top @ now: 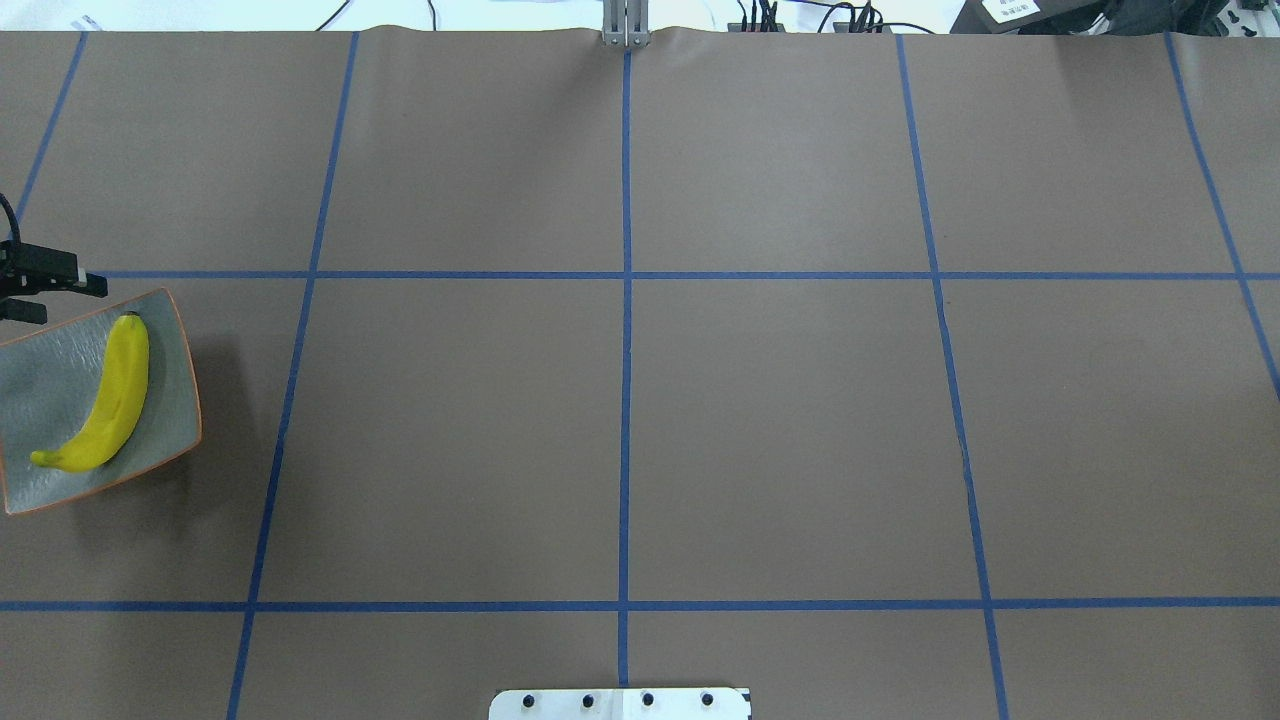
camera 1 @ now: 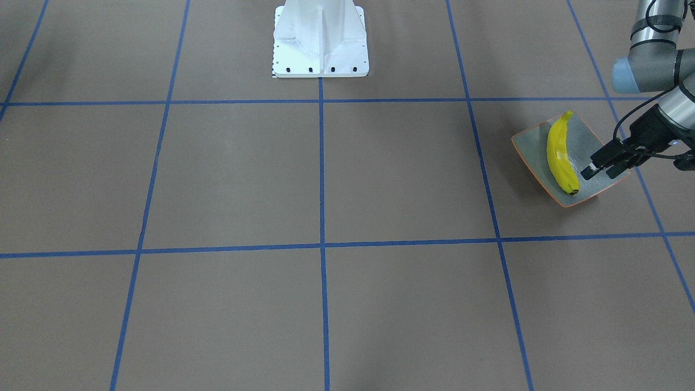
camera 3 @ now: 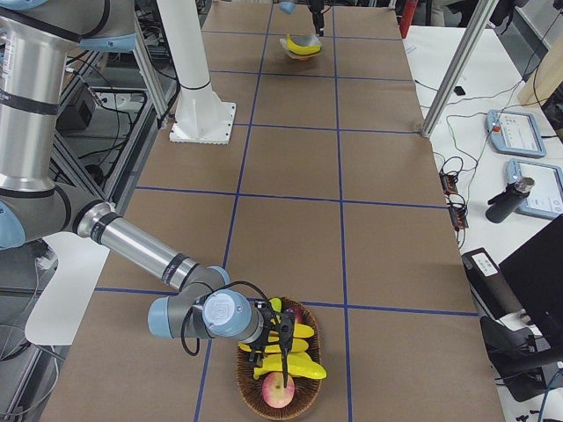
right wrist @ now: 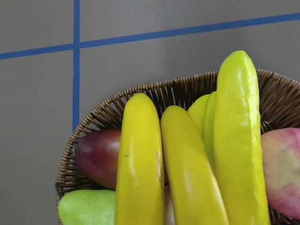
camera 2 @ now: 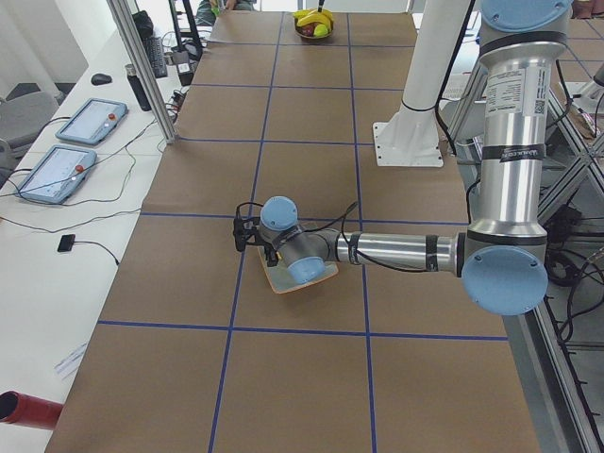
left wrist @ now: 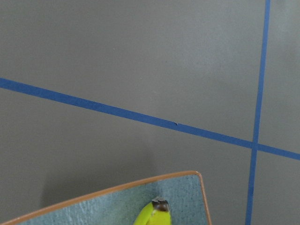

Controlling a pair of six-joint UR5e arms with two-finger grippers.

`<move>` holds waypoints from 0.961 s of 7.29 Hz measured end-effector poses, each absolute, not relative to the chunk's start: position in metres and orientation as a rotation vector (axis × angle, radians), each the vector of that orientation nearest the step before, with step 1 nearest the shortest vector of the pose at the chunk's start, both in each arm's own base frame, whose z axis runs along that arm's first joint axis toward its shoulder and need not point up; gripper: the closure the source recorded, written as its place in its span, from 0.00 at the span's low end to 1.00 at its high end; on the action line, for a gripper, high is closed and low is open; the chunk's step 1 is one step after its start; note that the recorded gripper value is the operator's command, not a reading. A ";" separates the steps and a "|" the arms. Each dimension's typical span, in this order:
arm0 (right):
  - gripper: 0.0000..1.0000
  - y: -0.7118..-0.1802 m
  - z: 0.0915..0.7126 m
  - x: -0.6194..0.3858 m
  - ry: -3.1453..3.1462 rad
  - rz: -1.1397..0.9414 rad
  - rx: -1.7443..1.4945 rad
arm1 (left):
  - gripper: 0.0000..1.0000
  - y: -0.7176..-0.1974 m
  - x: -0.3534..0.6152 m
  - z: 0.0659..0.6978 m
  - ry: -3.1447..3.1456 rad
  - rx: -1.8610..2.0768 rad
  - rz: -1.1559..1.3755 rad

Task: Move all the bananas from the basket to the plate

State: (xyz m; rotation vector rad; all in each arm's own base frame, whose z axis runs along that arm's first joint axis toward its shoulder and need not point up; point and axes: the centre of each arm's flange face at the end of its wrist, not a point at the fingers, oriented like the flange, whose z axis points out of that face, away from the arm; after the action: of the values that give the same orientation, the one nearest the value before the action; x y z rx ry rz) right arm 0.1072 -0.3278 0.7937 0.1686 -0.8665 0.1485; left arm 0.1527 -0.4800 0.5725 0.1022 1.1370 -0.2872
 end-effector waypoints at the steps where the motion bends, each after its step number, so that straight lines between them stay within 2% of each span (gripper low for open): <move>1: 0.00 -0.323 0.800 0.112 -0.862 0.138 0.163 | 0.01 -0.480 0.153 0.572 1.138 0.103 -0.287; 3: 0.04 -0.318 0.813 0.116 -0.861 0.127 0.142 | 0.01 -0.480 0.153 0.570 1.141 0.105 -0.284; 4: 0.15 -0.317 0.817 0.116 -0.862 0.129 0.133 | 0.01 -0.480 0.153 0.568 1.143 0.107 -0.283; 5: 0.22 -0.317 0.818 0.116 -0.863 0.131 0.129 | 0.01 -0.481 0.153 0.567 1.144 0.108 -0.283; 7: 0.28 -0.317 0.819 0.116 -0.865 0.137 0.124 | 0.01 -0.481 0.153 0.566 1.146 0.110 -0.281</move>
State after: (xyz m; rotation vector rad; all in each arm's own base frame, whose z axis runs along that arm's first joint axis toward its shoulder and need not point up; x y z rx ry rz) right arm 0.1159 -0.3167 0.8187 0.1240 -0.8652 0.1369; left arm 0.1535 -0.4813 0.5656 0.1104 1.1460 -0.2815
